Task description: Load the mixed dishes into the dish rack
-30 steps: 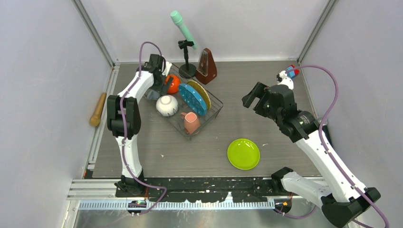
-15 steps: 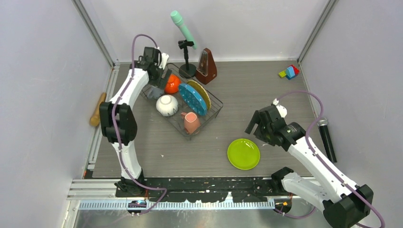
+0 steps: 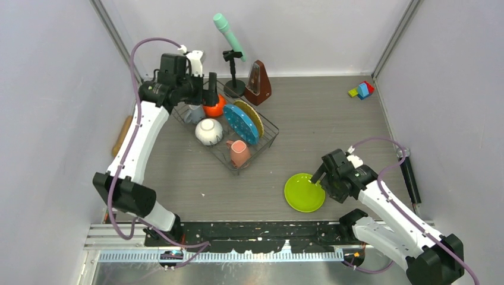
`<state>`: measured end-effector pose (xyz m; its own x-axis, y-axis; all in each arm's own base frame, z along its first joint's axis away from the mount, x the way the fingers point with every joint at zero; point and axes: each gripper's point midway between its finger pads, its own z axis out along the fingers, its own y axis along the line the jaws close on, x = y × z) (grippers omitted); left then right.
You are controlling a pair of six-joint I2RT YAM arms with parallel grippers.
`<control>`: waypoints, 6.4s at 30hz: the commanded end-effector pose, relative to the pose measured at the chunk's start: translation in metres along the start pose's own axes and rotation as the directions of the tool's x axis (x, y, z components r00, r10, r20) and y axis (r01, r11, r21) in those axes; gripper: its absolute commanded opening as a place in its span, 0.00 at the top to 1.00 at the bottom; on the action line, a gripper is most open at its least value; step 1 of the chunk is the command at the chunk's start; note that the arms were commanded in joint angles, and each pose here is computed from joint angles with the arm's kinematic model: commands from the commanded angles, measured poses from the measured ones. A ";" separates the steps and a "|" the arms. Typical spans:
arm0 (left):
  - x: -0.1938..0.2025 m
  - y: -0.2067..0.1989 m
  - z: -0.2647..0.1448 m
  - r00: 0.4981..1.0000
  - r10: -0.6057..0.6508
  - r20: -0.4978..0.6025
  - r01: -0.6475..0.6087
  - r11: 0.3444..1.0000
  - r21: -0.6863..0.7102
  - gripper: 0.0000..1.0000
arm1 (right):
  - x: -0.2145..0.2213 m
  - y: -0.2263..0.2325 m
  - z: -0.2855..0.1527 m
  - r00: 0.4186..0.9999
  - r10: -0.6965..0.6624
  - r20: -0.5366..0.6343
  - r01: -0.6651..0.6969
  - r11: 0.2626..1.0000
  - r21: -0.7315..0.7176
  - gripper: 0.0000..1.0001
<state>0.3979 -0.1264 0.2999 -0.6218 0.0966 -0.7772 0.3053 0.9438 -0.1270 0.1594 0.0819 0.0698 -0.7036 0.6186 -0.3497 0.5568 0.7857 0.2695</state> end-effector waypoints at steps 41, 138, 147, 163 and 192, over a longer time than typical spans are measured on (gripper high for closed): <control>0.067 -0.137 -0.049 0.932 -0.283 -0.227 0.362 0.750 0.553 0.21 | -0.056 0.085 -0.080 0.972 -0.049 0.231 0.144 0.900 -0.412 1.00; 0.122 0.027 -0.070 0.840 -0.533 0.099 0.542 0.824 -0.166 0.02 | -0.064 0.374 -0.216 0.021 -0.647 0.763 0.904 0.338 0.262 1.00; 0.142 0.054 -0.071 0.806 -0.578 0.125 0.588 0.759 -0.280 0.06 | -0.037 0.401 -0.190 -0.077 -0.711 0.699 0.852 0.317 0.416 1.00; 0.151 0.057 -0.069 0.807 -0.582 0.102 0.584 0.758 -0.290 0.00 | -0.009 0.418 -0.133 -0.185 -0.777 0.602 0.787 0.249 0.564 1.00; 0.150 0.047 -0.060 0.818 -0.572 0.059 0.569 0.791 -0.225 0.00 | -0.018 0.397 -0.082 -0.199 -0.836 0.511 0.717 0.231 0.657 1.00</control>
<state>0.2656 -0.0430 0.1983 -0.6697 -0.4798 -0.5668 -0.3218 0.8754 -0.3608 0.3508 0.3992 0.2295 -0.0678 -0.7983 -0.5984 -0.1620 0.6006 -0.7830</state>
